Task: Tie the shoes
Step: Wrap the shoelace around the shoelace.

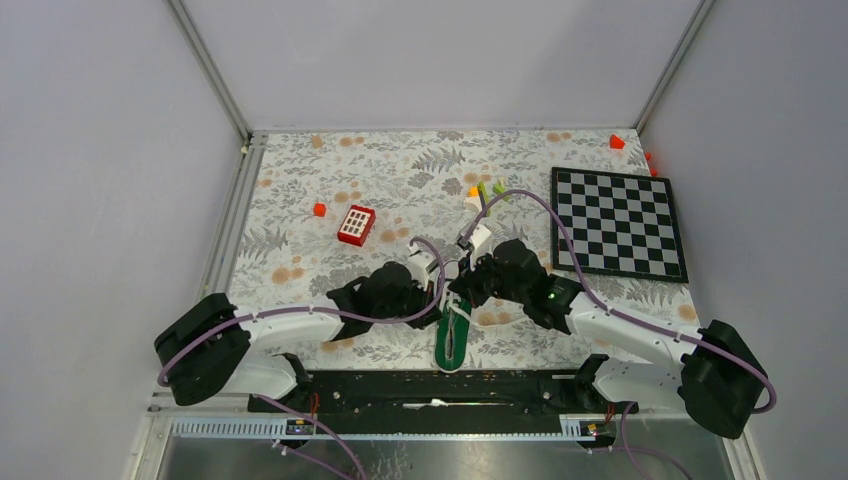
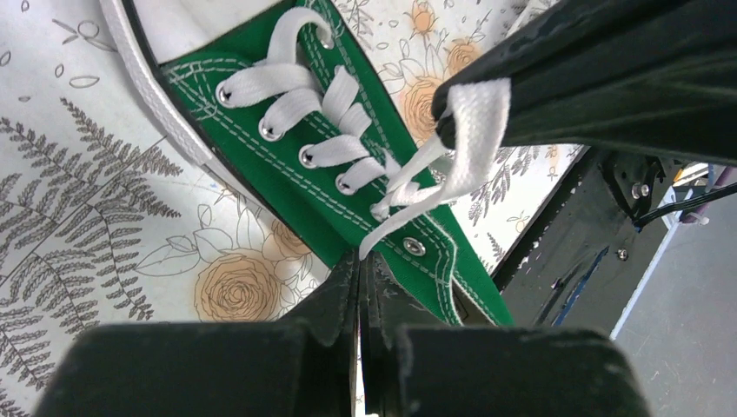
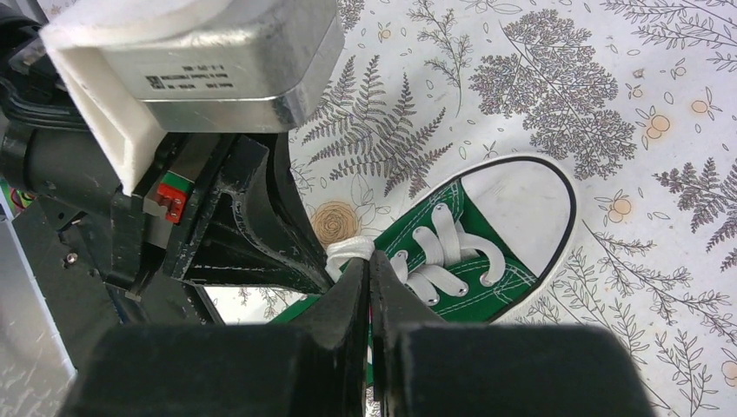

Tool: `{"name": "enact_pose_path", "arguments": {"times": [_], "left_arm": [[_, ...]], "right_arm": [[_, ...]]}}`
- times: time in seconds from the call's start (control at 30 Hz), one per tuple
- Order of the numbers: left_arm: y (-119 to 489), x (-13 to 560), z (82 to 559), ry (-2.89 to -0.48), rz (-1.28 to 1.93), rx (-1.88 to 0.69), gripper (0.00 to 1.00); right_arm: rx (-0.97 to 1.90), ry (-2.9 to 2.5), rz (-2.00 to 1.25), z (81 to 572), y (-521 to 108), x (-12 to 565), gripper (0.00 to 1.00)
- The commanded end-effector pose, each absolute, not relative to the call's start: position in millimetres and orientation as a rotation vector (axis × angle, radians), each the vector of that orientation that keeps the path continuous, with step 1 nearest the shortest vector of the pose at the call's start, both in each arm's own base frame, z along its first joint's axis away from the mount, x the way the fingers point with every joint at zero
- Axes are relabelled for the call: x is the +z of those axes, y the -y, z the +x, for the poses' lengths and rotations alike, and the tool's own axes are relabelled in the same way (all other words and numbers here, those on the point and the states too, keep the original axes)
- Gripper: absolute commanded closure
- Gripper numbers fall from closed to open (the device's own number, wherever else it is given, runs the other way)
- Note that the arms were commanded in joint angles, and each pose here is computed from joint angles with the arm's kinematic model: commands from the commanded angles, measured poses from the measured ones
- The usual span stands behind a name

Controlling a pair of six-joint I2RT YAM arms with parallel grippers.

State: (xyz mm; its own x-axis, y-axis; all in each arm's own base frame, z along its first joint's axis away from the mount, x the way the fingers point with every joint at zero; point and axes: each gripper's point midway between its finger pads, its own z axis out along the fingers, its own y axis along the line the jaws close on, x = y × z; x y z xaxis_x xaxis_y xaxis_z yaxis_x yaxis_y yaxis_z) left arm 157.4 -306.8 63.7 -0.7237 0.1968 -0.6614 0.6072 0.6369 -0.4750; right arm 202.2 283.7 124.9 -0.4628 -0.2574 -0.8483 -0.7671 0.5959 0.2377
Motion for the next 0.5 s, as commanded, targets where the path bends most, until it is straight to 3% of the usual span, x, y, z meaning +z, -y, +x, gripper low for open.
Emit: {"name": "enact_pose_path", "arguments": {"times": [0.0,0.23,0.47], "left_arm": [[327,107,167,-2.111,0.653,-1.037,0.99],[318,113,167,-2.056,0.693,-1.002,0.9],[304,121,166,-2.023,0.714,-0.951,0.57]], "right_arm": [[0.806,-1.941,-0.788,207,-285,141,1.0],[0.829,-1.93,-0.797,205,-289,138,1.0],[0.836,-1.925,-0.793,205,-290,140,1.0]]}}
